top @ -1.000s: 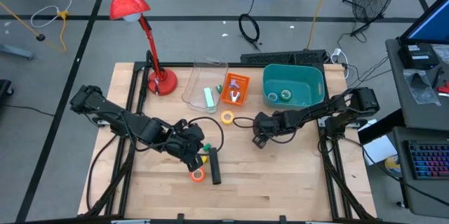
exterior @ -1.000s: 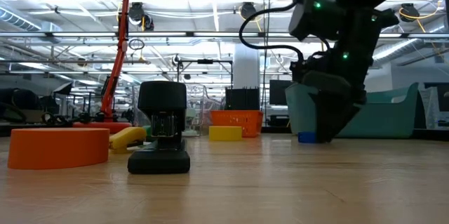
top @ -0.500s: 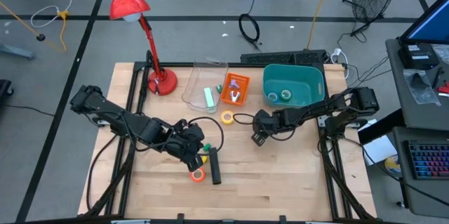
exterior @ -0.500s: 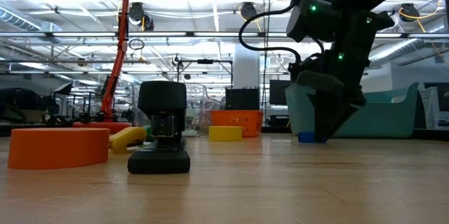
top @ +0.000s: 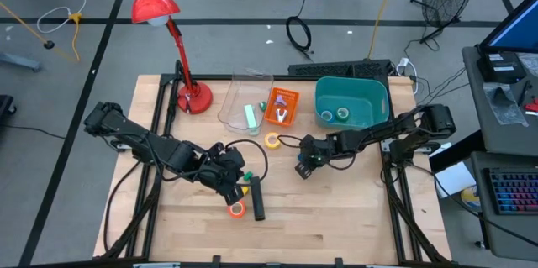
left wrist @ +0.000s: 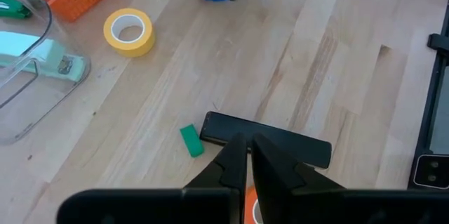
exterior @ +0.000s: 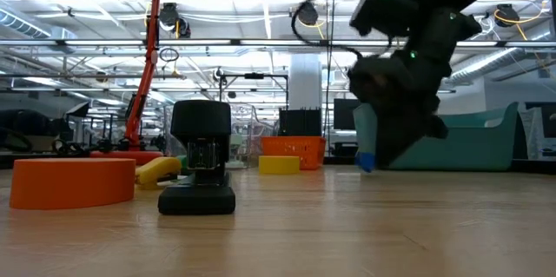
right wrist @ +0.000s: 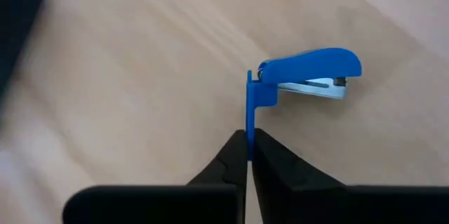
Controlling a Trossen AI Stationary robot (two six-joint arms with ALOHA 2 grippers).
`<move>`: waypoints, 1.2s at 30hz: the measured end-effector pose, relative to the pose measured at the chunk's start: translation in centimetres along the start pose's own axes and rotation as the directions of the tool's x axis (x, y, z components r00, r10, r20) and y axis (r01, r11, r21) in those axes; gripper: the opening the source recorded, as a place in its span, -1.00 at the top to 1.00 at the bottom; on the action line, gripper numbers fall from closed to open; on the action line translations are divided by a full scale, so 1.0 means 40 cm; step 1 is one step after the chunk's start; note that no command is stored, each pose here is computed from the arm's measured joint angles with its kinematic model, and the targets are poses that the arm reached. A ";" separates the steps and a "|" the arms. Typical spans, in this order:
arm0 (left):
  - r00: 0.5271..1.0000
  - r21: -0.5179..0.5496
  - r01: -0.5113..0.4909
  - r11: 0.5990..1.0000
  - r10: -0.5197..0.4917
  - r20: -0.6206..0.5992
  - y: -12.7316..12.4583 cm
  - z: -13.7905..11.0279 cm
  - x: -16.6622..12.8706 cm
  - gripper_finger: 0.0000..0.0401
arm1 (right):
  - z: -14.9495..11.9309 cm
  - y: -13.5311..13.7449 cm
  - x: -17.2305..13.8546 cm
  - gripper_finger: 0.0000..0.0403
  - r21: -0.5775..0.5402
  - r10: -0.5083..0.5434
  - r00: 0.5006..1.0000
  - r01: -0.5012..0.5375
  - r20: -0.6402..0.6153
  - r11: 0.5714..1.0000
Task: Pick and place Stapler, Stapler remover, tape
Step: Put the blue stapler into the transparent bin
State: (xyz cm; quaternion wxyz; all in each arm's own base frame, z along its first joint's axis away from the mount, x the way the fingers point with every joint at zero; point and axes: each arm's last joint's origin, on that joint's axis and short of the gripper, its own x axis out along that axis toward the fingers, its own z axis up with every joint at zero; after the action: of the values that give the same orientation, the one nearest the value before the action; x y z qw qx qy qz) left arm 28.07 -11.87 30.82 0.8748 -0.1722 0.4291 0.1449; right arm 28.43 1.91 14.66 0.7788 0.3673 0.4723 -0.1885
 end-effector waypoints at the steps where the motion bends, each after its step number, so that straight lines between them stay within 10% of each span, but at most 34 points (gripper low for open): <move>1: 1.000 0.000 0.000 1.000 0.000 0.000 0.000 0.000 0.000 0.88 | 0.004 0.010 -0.006 0.98 0.007 0.041 0.999 -0.041 0.019 0.999; 11: 0.992 -0.105 -0.123 0.987 0.124 0.005 0.043 0.008 -0.007 0.88 | 0.061 0.109 -0.135 0.99 0.028 0.506 0.830 -0.526 0.233 0.850; 24: 0.953 -0.242 -0.071 0.968 0.138 0.270 0.137 0.068 -0.153 0.88 | 0.072 0.204 -0.337 1.00 -0.206 0.872 0.271 -0.903 0.409 0.377; 30: 0.884 -0.002 0.152 0.988 -0.136 0.448 0.127 0.130 -0.215 0.88 | 0.057 0.223 -0.376 1.00 -0.282 0.886 0.112 -0.924 0.451 0.260; 36: 0.649 0.380 0.428 0.820 -0.572 0.502 0.091 0.198 -0.250 0.88 | 0.045 0.233 -0.401 1.00 -0.373 0.885 0.011 -0.904 0.465 0.207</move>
State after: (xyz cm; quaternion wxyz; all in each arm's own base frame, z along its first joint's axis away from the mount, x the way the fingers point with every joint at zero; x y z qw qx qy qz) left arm 26.27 -6.28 42.72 0.9825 -0.1287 0.0808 -0.1074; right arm 27.71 5.87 32.87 0.8148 0.5110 -0.1425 0.2339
